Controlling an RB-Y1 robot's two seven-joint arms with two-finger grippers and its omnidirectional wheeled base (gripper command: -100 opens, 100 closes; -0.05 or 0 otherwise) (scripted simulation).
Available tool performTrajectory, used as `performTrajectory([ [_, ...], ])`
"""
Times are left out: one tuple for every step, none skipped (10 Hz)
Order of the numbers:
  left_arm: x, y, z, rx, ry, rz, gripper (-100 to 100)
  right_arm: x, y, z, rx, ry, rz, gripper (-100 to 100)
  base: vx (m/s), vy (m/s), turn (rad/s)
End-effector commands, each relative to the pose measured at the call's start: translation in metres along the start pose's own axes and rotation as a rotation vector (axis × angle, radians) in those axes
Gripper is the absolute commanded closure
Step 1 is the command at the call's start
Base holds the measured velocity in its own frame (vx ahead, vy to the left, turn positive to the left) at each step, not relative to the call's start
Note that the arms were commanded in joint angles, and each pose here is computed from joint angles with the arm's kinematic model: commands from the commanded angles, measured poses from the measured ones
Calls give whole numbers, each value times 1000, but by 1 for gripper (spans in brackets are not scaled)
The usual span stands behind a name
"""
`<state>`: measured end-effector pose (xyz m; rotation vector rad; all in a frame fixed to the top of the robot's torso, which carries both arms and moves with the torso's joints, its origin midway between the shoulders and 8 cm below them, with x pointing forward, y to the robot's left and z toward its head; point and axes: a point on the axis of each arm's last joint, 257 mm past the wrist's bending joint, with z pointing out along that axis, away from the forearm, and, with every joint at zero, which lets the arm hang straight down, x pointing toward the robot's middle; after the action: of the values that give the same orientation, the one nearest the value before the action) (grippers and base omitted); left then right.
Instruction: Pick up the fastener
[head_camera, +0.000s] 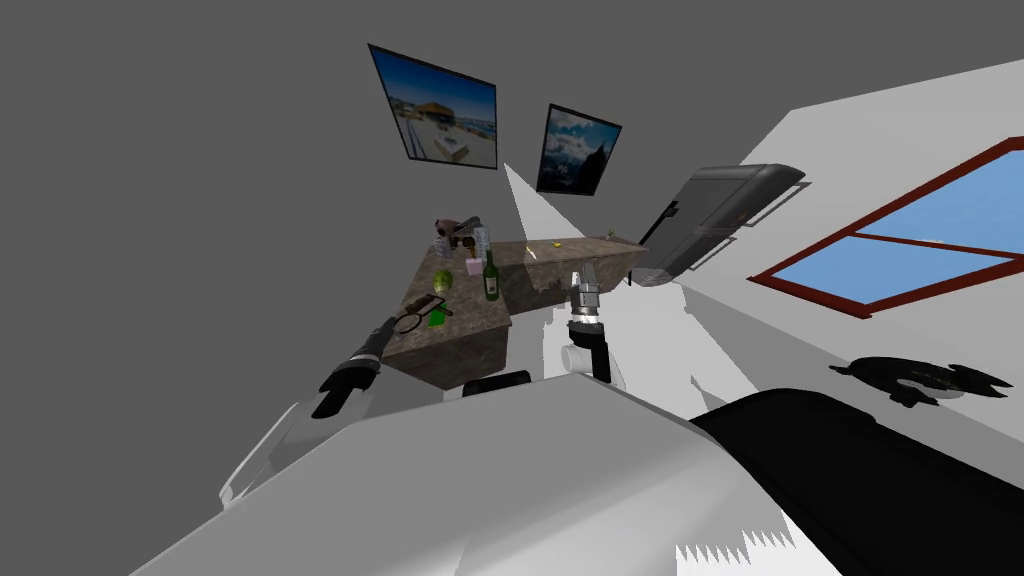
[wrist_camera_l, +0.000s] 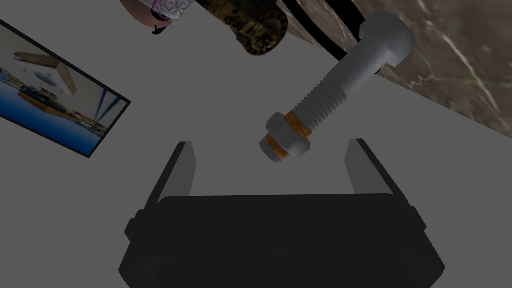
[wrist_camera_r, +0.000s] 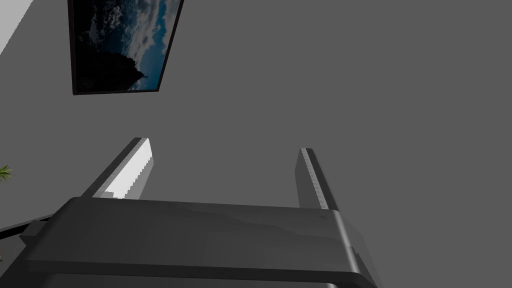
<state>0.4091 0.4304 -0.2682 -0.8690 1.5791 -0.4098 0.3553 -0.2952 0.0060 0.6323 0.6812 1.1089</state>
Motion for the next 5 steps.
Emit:
performTrajectory([
  [-13,11,3,-12,-14,-5,-100,0,0,0,0,0,0,0,-7,-50,-115],
  [-17,15,4,-16,-19,-7,-100,0,0,0,0,0,0,0,-7,-40,-93],
  [-22,19,5,-20,-25,-9,-100,0,0,0,0,0,0,0,-8,-30,-72],
  [-31,27,7,-29,-36,-12,-100,0,0,0,0,0,0,0,-8,-33,-105],
  [-24,23,6,-25,-29,-10,-100,0,0,0,0,0,0,0,-4,-14,-20],
])
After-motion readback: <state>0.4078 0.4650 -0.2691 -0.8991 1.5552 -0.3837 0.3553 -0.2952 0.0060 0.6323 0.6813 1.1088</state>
